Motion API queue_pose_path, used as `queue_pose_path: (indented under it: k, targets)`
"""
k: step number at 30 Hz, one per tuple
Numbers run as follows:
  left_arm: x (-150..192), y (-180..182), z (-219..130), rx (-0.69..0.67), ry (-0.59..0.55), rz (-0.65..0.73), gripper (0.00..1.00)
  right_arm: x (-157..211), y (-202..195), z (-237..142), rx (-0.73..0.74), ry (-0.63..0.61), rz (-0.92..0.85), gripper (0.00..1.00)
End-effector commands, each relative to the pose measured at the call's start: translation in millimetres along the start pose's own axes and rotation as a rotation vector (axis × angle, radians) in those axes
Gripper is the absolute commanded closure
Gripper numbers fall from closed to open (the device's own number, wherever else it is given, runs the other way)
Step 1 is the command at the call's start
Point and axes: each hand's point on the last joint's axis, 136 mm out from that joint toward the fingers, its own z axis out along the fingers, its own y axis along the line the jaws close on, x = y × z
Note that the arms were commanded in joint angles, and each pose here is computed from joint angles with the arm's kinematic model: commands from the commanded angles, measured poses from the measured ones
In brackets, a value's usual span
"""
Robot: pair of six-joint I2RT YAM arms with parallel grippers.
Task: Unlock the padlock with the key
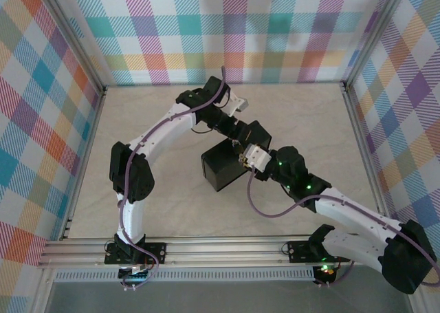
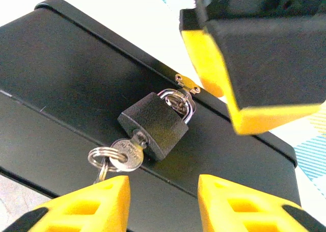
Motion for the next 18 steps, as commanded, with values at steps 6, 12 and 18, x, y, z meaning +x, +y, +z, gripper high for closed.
queue_pose_path:
  k: [6,12,18]
  targets:
    - [-0.3,5.6,-26.5,-0.088,-0.029,0.018,0.29,7.5,7.4,-5.7,-0.009,0.031,0.039,0.61]
    - [16.9,16.8,-18.2,-0.126,0.025,0.031,0.30,-1.9,10.2,-12.8,0.002,-0.018,0.048,0.61]
    - [26.7,21.9,-11.9,-0.141,0.045,0.031,0.30,-11.9,12.9,-4.3,-0.007,-0.035,0.037,0.63]
